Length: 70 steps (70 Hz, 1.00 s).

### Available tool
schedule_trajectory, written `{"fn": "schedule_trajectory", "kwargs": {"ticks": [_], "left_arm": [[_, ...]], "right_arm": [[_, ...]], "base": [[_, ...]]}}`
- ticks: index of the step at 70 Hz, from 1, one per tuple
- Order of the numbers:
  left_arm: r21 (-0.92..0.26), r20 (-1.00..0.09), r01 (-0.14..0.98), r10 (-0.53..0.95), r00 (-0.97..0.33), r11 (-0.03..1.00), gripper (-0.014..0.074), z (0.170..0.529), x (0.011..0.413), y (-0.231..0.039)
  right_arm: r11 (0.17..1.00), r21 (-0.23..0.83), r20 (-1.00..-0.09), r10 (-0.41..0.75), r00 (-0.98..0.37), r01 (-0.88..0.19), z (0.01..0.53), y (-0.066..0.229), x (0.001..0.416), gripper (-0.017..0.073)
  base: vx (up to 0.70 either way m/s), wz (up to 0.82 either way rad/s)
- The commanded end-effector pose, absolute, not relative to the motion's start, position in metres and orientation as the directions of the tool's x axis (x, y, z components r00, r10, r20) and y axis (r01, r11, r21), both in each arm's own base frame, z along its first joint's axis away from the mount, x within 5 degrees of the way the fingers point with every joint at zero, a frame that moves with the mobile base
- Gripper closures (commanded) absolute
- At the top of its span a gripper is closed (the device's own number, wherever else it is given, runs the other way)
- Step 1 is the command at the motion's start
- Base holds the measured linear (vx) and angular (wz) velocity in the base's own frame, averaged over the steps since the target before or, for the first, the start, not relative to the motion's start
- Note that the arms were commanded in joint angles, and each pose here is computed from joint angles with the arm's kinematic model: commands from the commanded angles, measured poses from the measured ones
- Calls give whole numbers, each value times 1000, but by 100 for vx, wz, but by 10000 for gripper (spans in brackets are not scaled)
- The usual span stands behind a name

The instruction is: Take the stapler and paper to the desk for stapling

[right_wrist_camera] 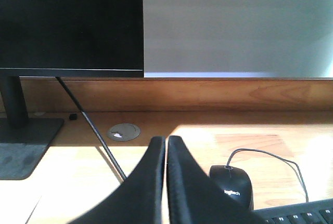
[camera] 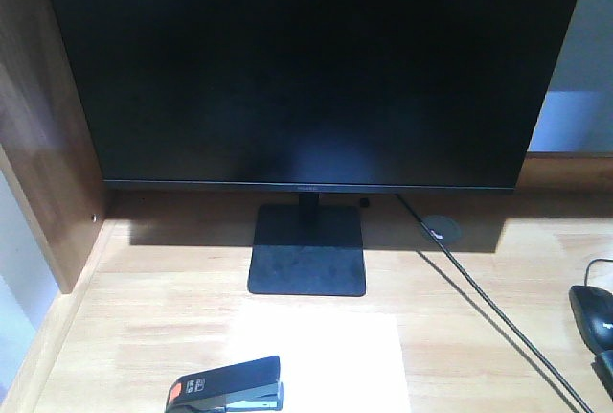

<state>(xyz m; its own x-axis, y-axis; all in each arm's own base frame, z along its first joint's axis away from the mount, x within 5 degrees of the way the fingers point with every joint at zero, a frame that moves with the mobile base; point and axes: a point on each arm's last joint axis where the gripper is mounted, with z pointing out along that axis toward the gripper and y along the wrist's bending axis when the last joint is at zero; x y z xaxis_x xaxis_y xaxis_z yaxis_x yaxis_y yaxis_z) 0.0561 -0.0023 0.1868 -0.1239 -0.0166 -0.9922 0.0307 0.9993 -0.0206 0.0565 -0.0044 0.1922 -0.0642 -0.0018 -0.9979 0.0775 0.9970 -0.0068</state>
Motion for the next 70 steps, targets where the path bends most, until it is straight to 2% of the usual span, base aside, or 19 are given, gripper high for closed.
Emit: {"fn": "schedule_trajectory", "kwargs": {"ticks": [1, 70], "left_arm": [[-40, -997, 26, -38, -67, 999, 600, 185, 57, -2], [-40, -997, 26, -38, -67, 999, 600, 185, 57, -2]], "right_arm": [[996, -22, -1000, -23, 11, 83, 196, -5, 56, 561], [996, -15, -1000, -16, 9, 83, 195, -5, 56, 561]], "base": [[0, 0], [0, 0]]}}
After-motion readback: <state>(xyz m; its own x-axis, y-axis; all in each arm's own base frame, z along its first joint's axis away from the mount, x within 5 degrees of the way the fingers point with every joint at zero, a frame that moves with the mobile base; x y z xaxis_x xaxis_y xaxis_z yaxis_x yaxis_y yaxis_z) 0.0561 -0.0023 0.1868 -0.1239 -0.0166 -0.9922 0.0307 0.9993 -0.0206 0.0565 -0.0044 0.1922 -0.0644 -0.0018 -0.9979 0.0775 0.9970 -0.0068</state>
